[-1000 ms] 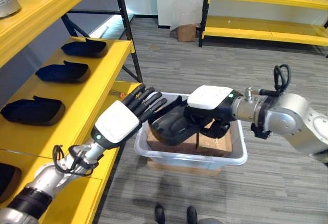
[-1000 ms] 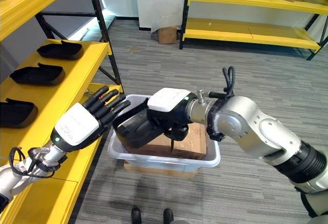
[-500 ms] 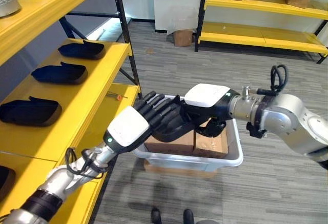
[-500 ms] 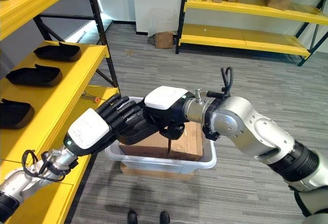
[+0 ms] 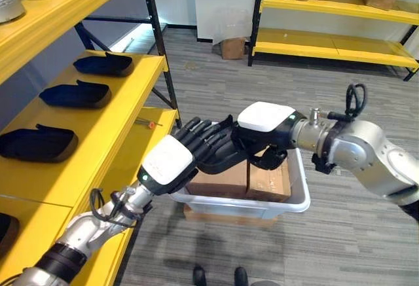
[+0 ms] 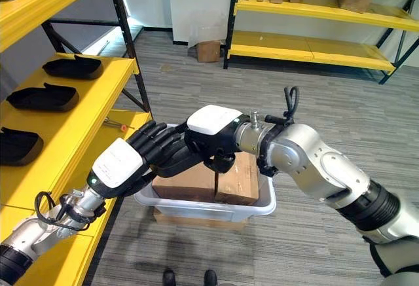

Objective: Move parts from the plastic box to the shelf.

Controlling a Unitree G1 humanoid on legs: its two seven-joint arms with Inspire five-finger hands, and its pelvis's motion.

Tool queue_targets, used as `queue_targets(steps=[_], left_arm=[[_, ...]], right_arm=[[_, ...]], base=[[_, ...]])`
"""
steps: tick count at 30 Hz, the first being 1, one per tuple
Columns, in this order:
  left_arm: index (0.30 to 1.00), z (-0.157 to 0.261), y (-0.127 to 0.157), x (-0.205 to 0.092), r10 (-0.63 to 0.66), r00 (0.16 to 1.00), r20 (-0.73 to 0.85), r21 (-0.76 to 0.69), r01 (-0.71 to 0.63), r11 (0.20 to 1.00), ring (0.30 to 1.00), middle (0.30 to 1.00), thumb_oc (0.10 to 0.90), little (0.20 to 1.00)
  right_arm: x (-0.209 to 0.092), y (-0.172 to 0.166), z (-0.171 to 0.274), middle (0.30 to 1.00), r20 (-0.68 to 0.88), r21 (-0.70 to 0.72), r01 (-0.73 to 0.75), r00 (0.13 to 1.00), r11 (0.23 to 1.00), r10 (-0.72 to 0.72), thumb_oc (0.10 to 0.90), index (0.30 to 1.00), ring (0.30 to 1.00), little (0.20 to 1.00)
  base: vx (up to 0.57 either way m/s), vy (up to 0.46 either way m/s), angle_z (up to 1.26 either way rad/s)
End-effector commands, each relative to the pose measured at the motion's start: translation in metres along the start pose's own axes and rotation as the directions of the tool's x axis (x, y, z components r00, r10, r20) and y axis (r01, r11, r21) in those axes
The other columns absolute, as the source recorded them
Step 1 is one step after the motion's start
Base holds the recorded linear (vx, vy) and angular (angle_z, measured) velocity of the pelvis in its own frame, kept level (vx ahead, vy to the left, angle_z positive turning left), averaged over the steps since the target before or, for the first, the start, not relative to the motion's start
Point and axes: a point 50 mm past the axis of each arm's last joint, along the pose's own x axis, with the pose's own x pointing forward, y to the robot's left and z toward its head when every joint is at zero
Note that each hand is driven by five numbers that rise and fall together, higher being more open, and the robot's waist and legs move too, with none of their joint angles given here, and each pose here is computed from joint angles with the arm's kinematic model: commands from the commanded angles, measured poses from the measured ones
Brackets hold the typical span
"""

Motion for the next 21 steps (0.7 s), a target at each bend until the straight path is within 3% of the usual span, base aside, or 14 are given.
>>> queue_targets(steps=[1, 12, 13, 21], left_arm=[[1.0, 0.001, 0.012, 0.018, 0.144, 0.989, -0.023, -0.063, -0.145, 0.987, 1.0, 1.0, 0.9, 1.0], [1.0, -0.001, 0.009, 0.035, 0.089, 0.996, -0.03, -0.049, -0.09, 0.995, 1.0, 1.0, 0.9, 1.0], [0.3, 0.006, 0.007, 0.039, 0.096, 0.995, 0.022, -0.037, -0.095, 0.995, 0.3, 0.3, 0.4, 0.3], [0.3, 0.011, 0.01, 0.053, 0.122, 0.99, 0.065, -0.061, -0.118, 0.991, 0.3, 0.3, 0.4, 0.3]], right_arm=[[-0.008, -0.037, -0.004, 0.3, -0.014, -0.068, 0.237, 0.971, 0.969, -0.239, 0.4, 0.3, 0.3, 0.3], [0.008, -0.028, 0.005, 0.3, 0.079, -0.058, 0.201, 0.977, 0.978, -0.196, 0.4, 0.3, 0.3, 0.3], [0.013, -0.025, 0.006, 0.3, 0.101, -0.061, 0.206, 0.975, 0.977, -0.199, 0.4, 0.3, 0.3, 0.3], [0.021, -0.024, 0.012, 0.3, 0.165, -0.042, 0.24, 0.959, 0.97, -0.23, 0.4, 0.3, 0.3, 0.3]], base=[[0.0, 0.0, 0.0], [0.0, 0.0, 0.0], [0.0, 0.0, 0.0], [0.0, 0.0, 0.0]])
